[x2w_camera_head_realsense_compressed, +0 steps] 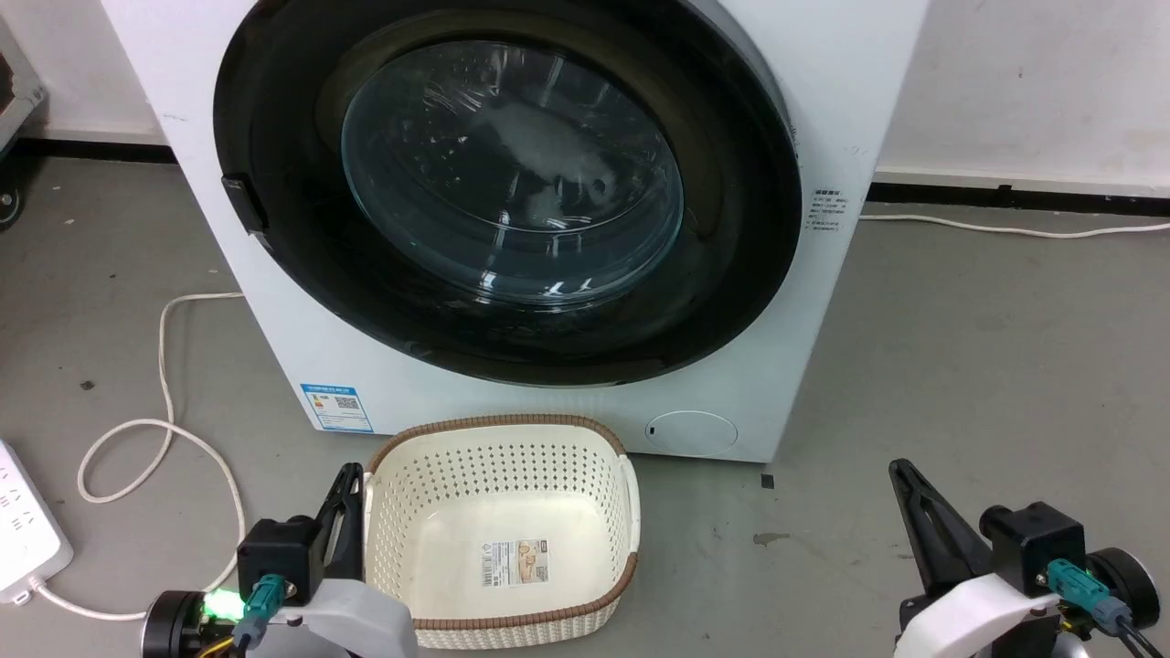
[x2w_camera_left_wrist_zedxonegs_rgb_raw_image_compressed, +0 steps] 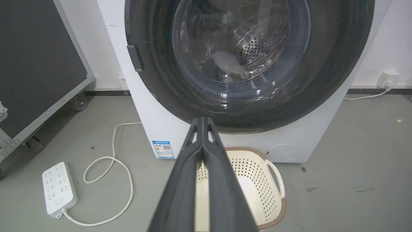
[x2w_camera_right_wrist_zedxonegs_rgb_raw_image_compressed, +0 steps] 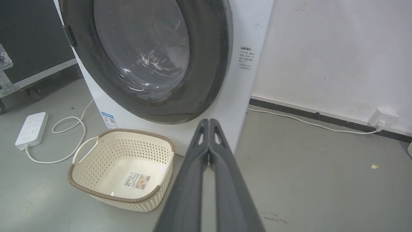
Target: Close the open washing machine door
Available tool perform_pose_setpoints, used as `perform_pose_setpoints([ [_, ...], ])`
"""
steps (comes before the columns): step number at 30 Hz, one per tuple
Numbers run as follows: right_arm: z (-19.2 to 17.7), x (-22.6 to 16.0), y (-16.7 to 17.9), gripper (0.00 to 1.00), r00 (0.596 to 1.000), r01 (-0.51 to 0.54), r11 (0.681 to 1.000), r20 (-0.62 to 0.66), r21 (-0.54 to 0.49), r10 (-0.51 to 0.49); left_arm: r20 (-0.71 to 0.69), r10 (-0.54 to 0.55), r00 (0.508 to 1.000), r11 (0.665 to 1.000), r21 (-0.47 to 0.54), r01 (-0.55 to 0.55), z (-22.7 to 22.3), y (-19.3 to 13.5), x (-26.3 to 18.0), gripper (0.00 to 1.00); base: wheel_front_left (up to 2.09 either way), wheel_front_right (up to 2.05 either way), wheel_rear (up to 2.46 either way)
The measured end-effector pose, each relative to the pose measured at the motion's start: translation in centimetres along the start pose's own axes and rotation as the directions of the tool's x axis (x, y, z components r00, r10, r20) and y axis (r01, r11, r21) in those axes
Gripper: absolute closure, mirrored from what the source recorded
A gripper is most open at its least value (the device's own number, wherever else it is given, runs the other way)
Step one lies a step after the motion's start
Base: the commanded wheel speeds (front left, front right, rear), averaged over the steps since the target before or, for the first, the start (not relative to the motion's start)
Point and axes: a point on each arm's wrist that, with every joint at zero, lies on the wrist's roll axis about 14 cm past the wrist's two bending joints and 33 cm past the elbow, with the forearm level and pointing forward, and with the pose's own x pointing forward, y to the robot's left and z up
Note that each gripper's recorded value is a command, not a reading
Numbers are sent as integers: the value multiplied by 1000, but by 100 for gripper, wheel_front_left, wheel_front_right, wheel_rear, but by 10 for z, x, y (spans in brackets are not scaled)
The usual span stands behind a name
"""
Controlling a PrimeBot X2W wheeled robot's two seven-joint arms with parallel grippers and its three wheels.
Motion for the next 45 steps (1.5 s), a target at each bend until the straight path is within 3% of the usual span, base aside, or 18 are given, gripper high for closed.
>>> perform_pose_setpoints([
  [45, 0, 0, 0, 100, 1000, 0, 1000, 1, -2, 0, 1, 2, 1000, 1000, -1, -2, 1, 0, 0, 100, 0, 0, 0],
])
